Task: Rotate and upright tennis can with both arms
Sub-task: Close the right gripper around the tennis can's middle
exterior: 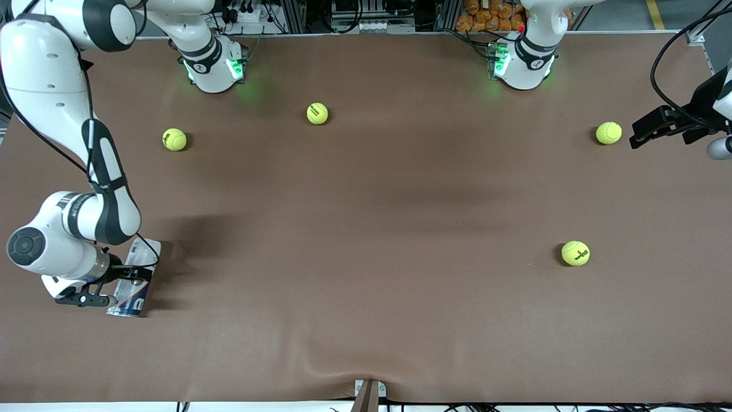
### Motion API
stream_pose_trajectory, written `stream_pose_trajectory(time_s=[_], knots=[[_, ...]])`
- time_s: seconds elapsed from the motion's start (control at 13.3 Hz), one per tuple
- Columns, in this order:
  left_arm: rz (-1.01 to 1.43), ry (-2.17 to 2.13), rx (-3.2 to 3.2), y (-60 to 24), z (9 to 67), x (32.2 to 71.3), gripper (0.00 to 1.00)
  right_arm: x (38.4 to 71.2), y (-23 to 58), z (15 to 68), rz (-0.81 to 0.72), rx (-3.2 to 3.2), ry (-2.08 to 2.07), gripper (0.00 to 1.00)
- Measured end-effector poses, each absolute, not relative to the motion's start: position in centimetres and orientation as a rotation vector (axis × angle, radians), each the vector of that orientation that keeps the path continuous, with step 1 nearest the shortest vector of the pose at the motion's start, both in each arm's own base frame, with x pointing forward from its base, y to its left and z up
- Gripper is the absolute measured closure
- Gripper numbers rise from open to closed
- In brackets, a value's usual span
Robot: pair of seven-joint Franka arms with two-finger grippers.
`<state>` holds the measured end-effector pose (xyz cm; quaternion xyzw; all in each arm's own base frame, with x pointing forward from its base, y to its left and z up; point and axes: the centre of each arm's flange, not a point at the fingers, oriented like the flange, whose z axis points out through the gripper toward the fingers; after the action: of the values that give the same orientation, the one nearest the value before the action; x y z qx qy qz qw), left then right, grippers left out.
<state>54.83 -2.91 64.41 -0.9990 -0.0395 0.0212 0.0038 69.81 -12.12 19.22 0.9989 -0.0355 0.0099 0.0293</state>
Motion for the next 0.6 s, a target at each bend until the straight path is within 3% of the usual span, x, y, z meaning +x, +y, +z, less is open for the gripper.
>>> stream_pose_trajectory(time_s=[0.22, 0.38, 0.53, 0.6], knots=[[0.069, -0.127, -3.132, -2.8, 64.3, 54.9, 0.0, 69.7, -12.1, 18.1, 0.021, 3.082, -0.107, 0.0], [0.069, -0.126, -3.132, -2.8, 64.3, 54.9, 0.0, 69.9, -11.9, 18.4, 0.032, 3.084, -0.1, 0.06], [0.069, -0.123, -3.132, -2.9, 64.3, 54.9, 0.0, 70.5, -11.2, 19.4, 0.056, 3.089, -0.074, 0.24], [0.069, -0.122, -3.132, -3.0, 64.3, 54.9, 0.0, 71.0, -10.1, 20.4, 0.066, 3.1, -0.037, 0.24]])
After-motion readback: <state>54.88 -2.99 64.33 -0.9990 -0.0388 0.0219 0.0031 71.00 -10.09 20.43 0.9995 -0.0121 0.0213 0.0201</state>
